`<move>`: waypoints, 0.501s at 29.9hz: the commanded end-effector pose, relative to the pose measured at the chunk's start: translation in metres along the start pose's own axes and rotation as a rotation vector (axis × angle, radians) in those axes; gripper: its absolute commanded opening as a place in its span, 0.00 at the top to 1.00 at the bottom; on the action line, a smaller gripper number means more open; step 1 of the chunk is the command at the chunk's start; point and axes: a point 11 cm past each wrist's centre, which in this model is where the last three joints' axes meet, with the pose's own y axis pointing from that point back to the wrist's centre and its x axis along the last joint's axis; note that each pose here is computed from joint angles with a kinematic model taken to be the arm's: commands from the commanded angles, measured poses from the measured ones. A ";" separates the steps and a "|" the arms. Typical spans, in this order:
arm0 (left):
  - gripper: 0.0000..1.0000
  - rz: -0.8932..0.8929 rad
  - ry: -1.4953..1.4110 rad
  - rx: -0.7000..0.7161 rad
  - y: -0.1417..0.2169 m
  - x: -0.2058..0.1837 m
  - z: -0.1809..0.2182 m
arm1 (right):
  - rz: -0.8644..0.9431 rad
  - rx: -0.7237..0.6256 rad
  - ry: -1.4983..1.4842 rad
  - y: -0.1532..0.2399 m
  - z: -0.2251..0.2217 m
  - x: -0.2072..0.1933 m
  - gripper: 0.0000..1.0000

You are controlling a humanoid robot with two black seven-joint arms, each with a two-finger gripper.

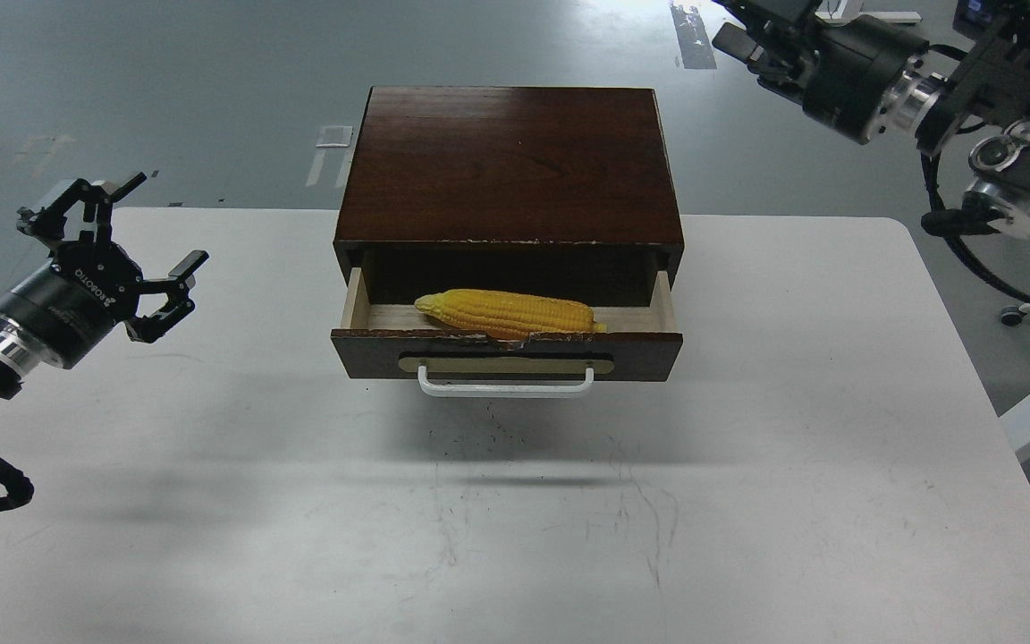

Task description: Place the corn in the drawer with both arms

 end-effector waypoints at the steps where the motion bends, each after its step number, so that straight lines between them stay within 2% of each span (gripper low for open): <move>1: 0.01 -0.004 0.009 0.003 -0.001 -0.002 -0.004 | 0.171 -0.062 -0.201 0.028 0.052 0.011 0.04; 9: 0.01 -0.006 0.030 0.015 -0.001 -0.004 -0.016 | 0.338 -0.160 -0.534 0.064 0.120 -0.017 0.00; 15: 0.01 -0.010 0.040 0.017 -0.002 -0.007 -0.020 | 0.320 -0.197 -0.610 0.066 0.139 -0.052 0.00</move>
